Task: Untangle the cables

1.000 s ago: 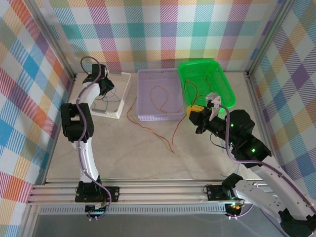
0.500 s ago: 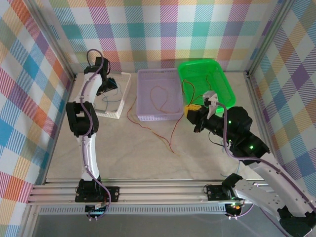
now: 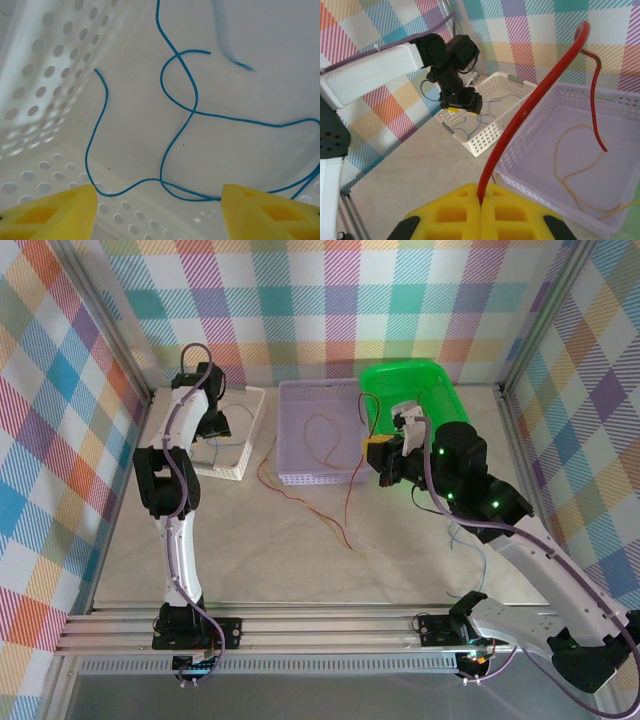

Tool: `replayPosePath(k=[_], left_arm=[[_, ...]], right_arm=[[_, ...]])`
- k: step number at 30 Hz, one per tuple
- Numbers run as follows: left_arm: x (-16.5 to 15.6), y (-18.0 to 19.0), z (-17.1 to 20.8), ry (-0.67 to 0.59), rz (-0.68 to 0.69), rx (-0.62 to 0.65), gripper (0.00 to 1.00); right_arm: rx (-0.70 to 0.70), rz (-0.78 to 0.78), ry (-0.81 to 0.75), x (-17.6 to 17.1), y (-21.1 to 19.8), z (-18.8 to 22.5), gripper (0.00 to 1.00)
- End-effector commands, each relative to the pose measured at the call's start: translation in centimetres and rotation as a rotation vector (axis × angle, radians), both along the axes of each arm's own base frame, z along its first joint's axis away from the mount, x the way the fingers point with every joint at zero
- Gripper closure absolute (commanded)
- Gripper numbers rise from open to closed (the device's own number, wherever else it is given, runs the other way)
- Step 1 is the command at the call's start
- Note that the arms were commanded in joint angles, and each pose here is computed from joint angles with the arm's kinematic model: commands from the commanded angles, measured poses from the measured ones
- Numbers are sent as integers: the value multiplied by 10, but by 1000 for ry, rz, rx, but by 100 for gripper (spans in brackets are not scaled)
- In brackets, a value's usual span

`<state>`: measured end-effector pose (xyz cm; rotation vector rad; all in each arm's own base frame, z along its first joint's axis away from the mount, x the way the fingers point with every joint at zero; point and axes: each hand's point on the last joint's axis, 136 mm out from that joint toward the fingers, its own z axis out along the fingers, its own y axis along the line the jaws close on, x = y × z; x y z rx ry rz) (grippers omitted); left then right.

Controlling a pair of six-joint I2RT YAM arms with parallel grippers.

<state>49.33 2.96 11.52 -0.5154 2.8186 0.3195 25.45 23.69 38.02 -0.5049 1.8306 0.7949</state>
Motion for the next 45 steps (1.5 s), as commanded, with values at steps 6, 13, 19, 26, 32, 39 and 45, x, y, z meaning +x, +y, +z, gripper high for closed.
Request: replayPosePath(k=[6, 13, 19, 26, 32, 39, 45], left_arm=[[-16, -12, 89, -213, 14, -75, 28], [-32, -51, 123, -343, -20, -294, 27], [-59, -80, 139, -438, -48, -422, 24], [-96, -95, 152, -557, -48, -485, 18], [-123, -91, 151, -654, -27, -475, 16], [-132, -94, 144, -672, -42, -470, 15], [-132, -97, 140, -670, -52, -457, 15]], right_arm=[[-66, -78, 17, 17, -13, 2, 100], [-75, -171, 60, 54, -31, 13, 100], [-48, -240, 143, 97, -46, 18, 100], [-26, -345, 273, 159, -77, -1, 100], [-35, -405, 362, 210, -99, -24, 100], [-31, -455, 507, 269, -128, -71, 100], [-42, -498, 590, 307, -149, -107, 100]])
